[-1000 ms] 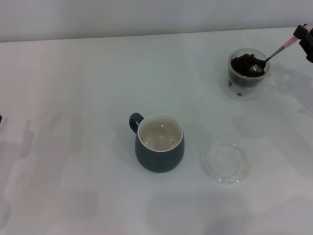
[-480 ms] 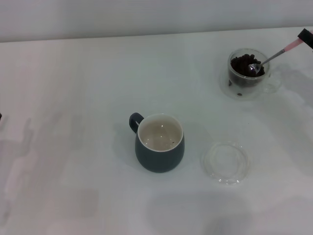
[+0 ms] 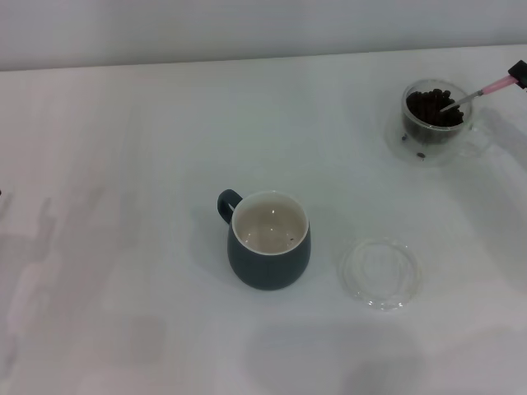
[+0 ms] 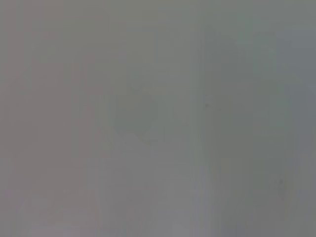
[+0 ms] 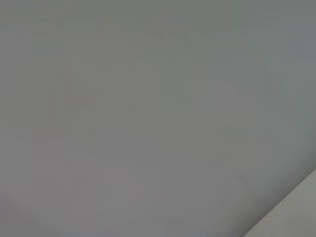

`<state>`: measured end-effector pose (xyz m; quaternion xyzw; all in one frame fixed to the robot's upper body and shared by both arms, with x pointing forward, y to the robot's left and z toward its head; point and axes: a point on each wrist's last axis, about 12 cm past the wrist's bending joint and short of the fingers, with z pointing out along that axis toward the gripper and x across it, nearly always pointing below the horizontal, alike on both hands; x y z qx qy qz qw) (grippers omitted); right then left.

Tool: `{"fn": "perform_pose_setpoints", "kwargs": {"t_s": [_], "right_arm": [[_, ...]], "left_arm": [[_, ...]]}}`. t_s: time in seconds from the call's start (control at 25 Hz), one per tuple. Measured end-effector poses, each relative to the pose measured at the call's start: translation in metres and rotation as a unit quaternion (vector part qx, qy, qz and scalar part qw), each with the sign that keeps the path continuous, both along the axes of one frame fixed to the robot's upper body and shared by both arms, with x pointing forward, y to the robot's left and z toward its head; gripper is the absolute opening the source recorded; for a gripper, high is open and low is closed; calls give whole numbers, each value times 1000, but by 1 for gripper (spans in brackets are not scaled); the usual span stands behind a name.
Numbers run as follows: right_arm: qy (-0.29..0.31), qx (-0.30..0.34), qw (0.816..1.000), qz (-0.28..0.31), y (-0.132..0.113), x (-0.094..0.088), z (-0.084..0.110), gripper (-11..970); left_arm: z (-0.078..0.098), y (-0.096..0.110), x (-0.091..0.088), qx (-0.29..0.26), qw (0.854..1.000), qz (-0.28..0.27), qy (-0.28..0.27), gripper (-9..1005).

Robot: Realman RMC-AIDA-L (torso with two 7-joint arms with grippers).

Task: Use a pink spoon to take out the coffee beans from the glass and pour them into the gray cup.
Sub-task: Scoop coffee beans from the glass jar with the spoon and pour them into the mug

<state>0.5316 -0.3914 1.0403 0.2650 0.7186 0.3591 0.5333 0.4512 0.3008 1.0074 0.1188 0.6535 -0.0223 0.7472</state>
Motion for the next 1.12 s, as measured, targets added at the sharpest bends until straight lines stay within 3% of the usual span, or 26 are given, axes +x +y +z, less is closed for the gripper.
{"fn": "perform_pose_setpoints", "kwargs": {"t_s": [0.4, 1.12], "right_arm": [[-2, 34, 999, 2, 2, 1, 3, 147], [11, 59, 998, -29, -18, -6, 5, 147]], "left_arm": [[1, 0, 2, 2, 1000, -3, -1, 566], [0, 2, 1, 9, 1000, -3, 2, 566]]}}
